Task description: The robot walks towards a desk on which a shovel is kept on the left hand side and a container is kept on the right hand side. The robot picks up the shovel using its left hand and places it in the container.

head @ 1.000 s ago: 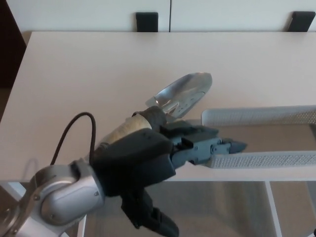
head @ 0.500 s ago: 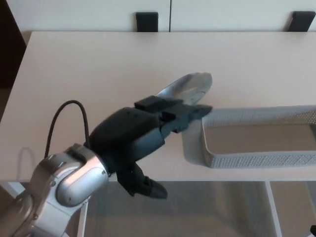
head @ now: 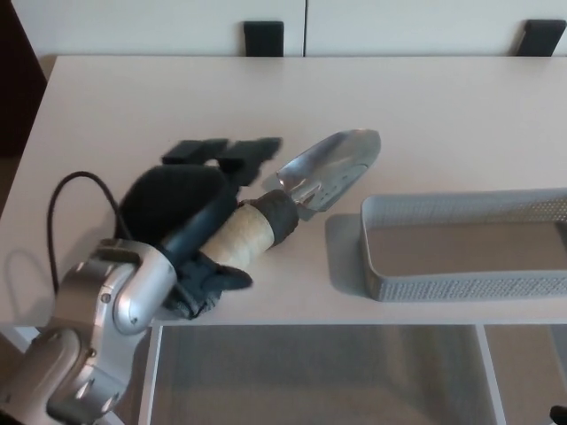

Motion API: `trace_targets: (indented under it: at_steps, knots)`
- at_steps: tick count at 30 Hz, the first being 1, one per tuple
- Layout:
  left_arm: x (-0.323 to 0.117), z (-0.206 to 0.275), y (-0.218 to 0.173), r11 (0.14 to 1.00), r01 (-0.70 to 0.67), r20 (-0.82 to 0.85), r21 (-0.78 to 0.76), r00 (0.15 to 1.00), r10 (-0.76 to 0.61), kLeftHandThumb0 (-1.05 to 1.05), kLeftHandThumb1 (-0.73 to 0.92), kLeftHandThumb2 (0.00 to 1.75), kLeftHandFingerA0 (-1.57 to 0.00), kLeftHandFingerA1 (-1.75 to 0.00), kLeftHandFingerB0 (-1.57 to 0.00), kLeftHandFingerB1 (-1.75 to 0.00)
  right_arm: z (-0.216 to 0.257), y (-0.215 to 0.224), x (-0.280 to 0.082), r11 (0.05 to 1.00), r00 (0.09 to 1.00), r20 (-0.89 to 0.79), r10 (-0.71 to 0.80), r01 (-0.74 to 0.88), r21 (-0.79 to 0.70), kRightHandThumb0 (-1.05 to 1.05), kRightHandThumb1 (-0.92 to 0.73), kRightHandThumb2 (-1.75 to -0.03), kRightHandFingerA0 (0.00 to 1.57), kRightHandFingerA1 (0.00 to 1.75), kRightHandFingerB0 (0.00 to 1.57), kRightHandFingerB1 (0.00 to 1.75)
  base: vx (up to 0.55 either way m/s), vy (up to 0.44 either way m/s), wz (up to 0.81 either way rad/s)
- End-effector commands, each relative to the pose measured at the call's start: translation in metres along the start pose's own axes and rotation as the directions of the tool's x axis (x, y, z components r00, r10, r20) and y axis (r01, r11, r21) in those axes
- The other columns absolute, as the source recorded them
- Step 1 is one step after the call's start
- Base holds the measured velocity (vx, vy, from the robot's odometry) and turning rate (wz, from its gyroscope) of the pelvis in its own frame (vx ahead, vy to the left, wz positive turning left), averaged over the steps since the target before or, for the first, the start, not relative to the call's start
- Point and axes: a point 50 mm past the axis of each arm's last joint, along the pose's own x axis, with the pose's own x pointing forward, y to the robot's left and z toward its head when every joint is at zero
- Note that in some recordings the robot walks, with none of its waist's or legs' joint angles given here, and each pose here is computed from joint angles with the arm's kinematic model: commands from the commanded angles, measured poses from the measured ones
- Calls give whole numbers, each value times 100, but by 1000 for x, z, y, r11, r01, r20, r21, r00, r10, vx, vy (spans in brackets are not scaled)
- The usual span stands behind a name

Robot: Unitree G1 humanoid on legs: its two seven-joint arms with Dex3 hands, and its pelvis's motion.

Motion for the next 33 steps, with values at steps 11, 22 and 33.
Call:
trace_targets:
  at_steps: [11, 22, 33]
  knots:
    - [9, -19, -4, 974, -158, -198, 164, 962, 189, -47, 32, 51, -4, -42, -12, -27, 10, -7, -2, 992, 998, 50, -38, 44, -116, -9, -35, -84, 39, 64, 25, 57, 0, 0, 0]
    - [10, -4, -17, 980, -107, -192, 170, 972, 139, -45, 34, 53, -6, -38, -11, -26, 12, -6, -2, 991, 998, 52, -30, 37, -125, -9, -36, -85, 36, 62, 24, 56, 0, 0, 0]
    - [14, -5, -30, 992, -19, -218, 126, 975, 47, -50, 39, 52, -17, -42, -18, -29, 9, -7, -3, 989, 998, 46, -32, 38, -141, -9, -36, -84, 39, 64, 26, 57, 0, 0, 0]
